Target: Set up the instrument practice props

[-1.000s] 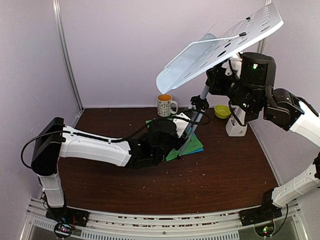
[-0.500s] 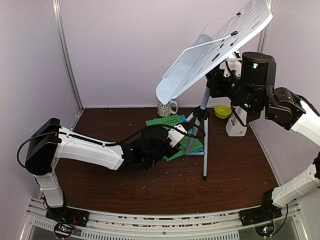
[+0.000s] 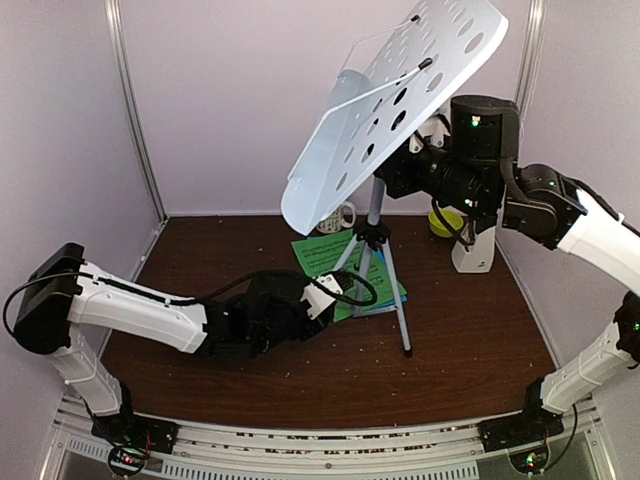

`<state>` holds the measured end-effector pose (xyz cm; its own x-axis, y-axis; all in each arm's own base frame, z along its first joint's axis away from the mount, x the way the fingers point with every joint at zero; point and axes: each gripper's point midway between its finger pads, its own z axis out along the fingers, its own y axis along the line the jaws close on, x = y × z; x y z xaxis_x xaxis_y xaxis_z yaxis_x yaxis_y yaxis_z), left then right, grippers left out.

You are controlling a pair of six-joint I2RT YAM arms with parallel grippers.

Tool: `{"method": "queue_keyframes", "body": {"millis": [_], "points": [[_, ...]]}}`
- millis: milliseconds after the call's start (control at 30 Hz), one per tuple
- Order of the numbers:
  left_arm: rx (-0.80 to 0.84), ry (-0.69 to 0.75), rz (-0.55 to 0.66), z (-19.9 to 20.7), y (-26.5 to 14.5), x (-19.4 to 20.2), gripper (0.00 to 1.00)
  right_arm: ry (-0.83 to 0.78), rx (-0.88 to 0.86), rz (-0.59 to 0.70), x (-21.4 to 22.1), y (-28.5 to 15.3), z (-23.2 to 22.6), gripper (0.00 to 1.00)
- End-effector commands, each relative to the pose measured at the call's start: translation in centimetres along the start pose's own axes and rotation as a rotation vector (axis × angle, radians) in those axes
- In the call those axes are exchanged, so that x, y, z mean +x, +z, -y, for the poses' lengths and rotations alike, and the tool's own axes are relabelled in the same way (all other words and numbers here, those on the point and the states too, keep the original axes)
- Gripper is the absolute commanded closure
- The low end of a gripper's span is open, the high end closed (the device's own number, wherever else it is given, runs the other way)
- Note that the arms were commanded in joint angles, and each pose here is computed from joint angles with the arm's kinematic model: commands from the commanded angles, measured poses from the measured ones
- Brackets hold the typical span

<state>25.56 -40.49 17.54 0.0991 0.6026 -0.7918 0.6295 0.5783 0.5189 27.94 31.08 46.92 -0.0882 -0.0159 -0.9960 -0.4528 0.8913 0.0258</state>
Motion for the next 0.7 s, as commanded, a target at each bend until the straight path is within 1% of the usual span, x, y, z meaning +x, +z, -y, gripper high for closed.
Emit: {"method": "queue_keyframes", "body": {"millis": [0,67,167,233,367,467,500,533,567,600,667], "points": [[0.04,-0.086,0.077,0.0,-2.1,-0.2,0.45,0.247,-0.073,0.389,-13.3,-5.4,2.0,1.0],[0.049,-0.111,0.082,0.1,-2.6,0.7,0.41,0.244,-0.092,0.395,-13.5,-5.5,1.8,1.0],[0.079,-0.159,0.101,0.5,-3.6,1.7,0.37,0.243,-0.131,0.41,-14.0,-5.7,1.8,1.0],[0.108,-0.2,0.142,0.6,-4.7,1.8,0.33,0.231,-0.161,0.419,-14.3,-5.9,1.6,1.0],[0.211,-0.25,0.238,1.0,-7.2,0.8,0.28,0.199,-0.225,0.432,-15.1,-6.2,1.1,1.0],[0.333,-0.28,0.284,1.9,-8.7,-0.4,0.27,0.18,-0.269,0.431,-15.5,-6.2,0.8,1.0],[0.372,-0.281,0.294,2.2,-9.2,-0.9,0.23,0.175,-0.278,0.428,-15.6,-6.2,0.7,1.0],[0.411,-0.276,0.3,2.6,-9.6,-1.2,0.13,0.173,-0.278,0.427,-15.6,-6.1,0.8,1.0],[0.442,-0.274,0.303,2.9,-9.9,-1.5,0.05,0.169,-0.281,0.427,-15.6,-6.0,1.0,1.0],[0.464,-0.281,0.305,3.1,-10.2,-1.8,0.03,0.167,-0.29,0.428,-15.6,-6.0,0.9,1.0],[0.48,-0.324,0.328,2.8,-11.0,-2.0,0.02,0.156,-0.319,0.432,-15.7,-6.0,0.7,1.0]]}}
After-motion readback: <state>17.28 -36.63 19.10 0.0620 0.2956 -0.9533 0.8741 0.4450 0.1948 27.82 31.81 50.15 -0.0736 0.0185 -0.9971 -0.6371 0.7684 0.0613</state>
